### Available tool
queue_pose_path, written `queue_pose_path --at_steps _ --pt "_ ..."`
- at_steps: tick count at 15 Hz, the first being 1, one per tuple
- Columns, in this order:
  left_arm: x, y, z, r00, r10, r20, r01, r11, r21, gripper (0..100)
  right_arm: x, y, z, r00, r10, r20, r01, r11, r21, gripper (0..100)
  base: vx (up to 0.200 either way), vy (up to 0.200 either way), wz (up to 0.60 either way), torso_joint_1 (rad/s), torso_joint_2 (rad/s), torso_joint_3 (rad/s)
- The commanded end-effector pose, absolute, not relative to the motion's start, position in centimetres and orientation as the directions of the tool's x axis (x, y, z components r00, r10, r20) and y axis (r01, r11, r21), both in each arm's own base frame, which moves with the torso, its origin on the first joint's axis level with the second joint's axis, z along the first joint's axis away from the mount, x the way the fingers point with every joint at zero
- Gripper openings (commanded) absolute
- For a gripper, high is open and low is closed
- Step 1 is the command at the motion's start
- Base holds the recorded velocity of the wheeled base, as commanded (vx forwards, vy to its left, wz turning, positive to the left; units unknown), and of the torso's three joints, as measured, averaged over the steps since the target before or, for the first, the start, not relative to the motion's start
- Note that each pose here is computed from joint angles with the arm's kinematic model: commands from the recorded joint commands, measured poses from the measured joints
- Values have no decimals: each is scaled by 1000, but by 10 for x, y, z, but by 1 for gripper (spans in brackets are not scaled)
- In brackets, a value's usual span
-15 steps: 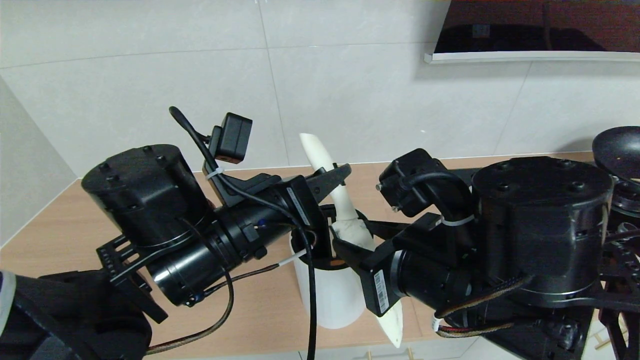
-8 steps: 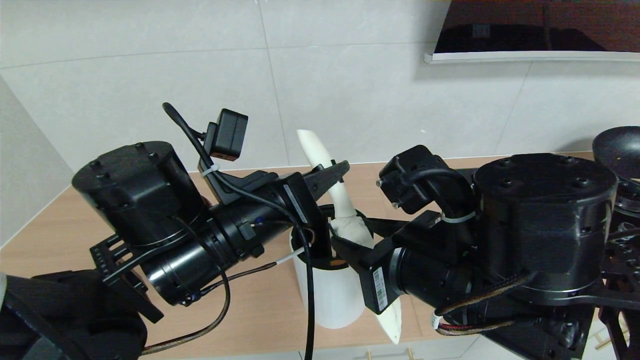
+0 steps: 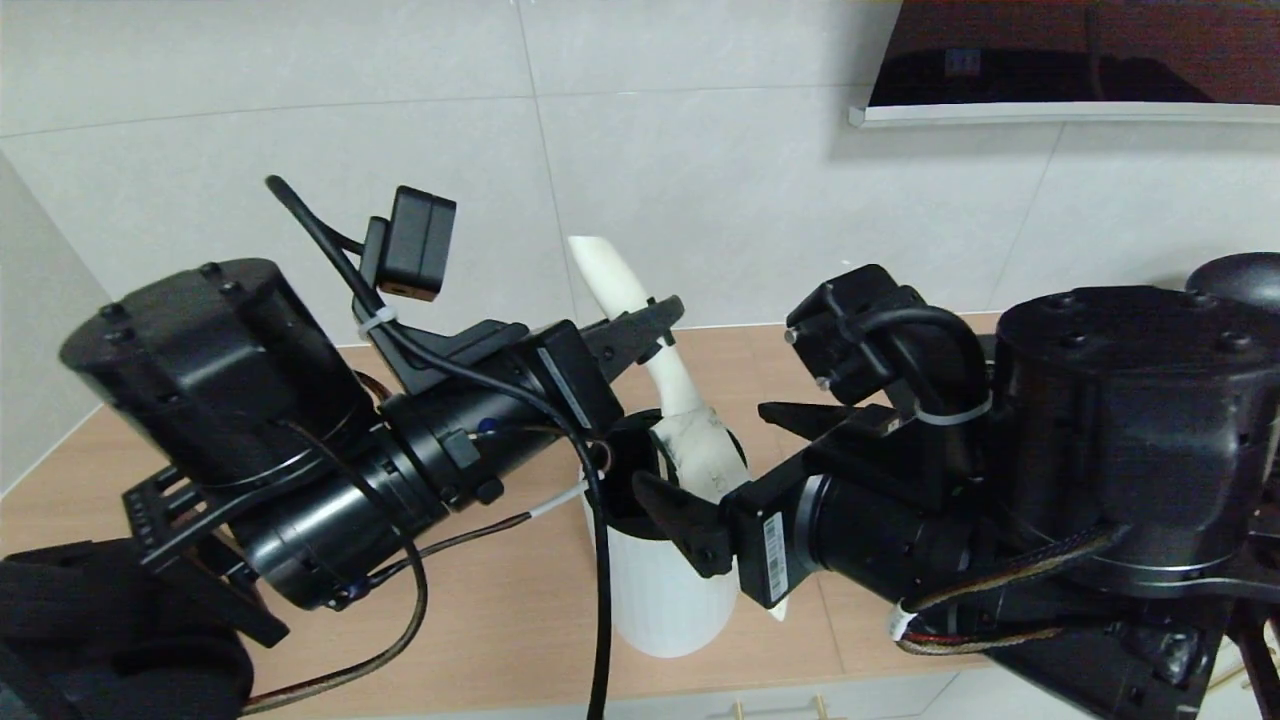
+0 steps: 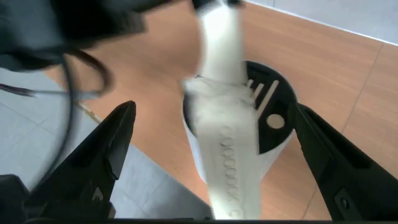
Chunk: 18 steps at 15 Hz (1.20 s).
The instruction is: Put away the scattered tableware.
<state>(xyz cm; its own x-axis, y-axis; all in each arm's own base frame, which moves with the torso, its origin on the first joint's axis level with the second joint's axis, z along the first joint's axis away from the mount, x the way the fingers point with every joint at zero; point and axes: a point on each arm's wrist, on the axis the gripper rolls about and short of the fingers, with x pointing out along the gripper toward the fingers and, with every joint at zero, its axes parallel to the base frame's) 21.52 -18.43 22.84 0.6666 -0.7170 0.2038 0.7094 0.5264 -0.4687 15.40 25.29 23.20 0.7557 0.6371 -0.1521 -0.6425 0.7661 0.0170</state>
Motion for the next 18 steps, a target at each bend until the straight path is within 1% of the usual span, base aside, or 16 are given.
queue_pose_path --at_steps 1,2,3,4,5,6,7,8,9,10,11,12,14,15,16,18 --pt "203 -170 251 659 -699 279 737 525 -425 0 157 232 248 786 609 -101 -609 792 34 100 0 0 0 0 0 0" --pt "202 -165 255 667 -685 293 738 553 -388 0 160 223 252 802 591 -87 -590 806 38 100 0 0 0 0 0 0" --pt "201 -158 260 682 -662 310 731 595 -334 0 165 212 256 823 563 -75 -562 826 41 100 0 0 0 0 0 0" --pt "202 -156 263 712 -626 317 702 644 -305 0 169 205 258 838 542 -68 -540 840 44 100 0 0 0 0 0 0" --pt "205 -155 269 778 -542 316 622 735 -271 0 175 199 259 854 516 -65 -515 856 43 100 0 0 0 0 0 0" --pt "207 -154 276 828 -457 324 541 803 -249 0 179 194 260 866 497 -62 -495 868 44 100 0 0 0 0 0 0" --pt "206 -154 284 860 -378 342 469 849 -241 0 182 191 260 873 483 -62 -481 875 44 100 0 0 0 0 0 0" --pt "202 -154 289 864 -356 356 453 857 -243 0 183 190 260 878 475 -62 -473 880 44 100 0 0 0 0 0 0" --pt "190 -152 293 877 -355 325 440 864 -245 0 186 186 261 886 461 -59 -458 888 45 100 0 0 0 0 0 0" --pt "182 -146 297 896 -359 264 419 878 -231 0 189 184 261 892 448 -59 -446 894 45 100 0 0 0 0 0 0" --pt "178 -146 301 904 -375 207 415 886 -209 0 190 183 261 895 443 -59 -441 897 45 100 0 0 0 0 0 0" --pt "177 -150 308 910 -378 173 407 893 -191 0 193 182 259 898 434 -67 -432 901 43 100 0 0 0 0 0 0" --pt "182 -161 322 911 -370 184 398 905 -148 0 195 181 258 901 427 -71 -425 904 41 100 0 0 0 0 0 0" --pt "184 -165 324 911 -368 186 396 906 -146 0 196 180 257 903 423 -72 -421 906 41 100 0 0 0 0 0 0" --pt "185 -173 329 917 -348 196 380 911 -162 0 200 179 256 909 410 -78 -408 912 39 100 0 0 0 0 0 0" --pt "190 -178 329 921 -340 191 372 913 -166 0 204 176 255 916 395 -78 -393 919 39 100 0 0 0 0 0 0"
